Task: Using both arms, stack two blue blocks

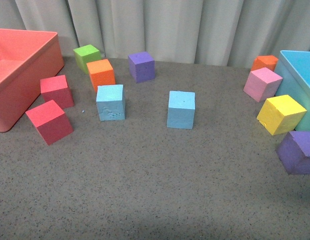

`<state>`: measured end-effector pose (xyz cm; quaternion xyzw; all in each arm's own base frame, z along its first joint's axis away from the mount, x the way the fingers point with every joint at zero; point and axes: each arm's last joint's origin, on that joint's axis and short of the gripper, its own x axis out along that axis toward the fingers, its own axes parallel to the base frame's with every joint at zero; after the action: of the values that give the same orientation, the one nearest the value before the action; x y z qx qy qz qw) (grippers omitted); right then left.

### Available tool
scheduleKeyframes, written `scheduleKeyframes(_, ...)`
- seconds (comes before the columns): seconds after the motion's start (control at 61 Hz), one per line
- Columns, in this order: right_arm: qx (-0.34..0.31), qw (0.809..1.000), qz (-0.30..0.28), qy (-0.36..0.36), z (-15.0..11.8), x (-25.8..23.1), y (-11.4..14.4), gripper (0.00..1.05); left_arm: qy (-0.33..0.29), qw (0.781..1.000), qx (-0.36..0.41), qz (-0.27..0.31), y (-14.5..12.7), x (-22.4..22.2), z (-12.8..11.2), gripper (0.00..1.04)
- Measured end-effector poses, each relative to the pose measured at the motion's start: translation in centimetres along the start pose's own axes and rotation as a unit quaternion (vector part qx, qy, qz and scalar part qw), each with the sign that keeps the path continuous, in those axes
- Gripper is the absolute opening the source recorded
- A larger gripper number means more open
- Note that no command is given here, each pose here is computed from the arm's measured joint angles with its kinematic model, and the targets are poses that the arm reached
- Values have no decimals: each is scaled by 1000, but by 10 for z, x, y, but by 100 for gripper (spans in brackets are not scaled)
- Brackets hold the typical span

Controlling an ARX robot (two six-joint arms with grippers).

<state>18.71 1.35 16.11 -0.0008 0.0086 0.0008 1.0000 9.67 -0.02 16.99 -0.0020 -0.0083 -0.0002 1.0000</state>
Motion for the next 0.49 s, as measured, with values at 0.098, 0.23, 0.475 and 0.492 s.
scheduleKeyframes(0.098, 0, 1000, 7, 2, -1, -10, -7, 1, 0, 1000, 0, 0, 0, 0, 0, 98)
scheduleKeyframes(0.23, 1, 1000, -3, -1, 0, -22, -13, 1, 0, 1000, 0, 0, 0, 0, 0, 98)
scheduleKeyframes(0.475, 1, 1000, -1, -1, 0, -41, -13, 1, 0, 1000, 0, 0, 0, 0, 0, 98)
scheduleKeyframes(0.492, 1, 1000, -1, -1, 0, -42, -13, 1, 0, 1000, 0, 0, 0, 0, 0, 98)
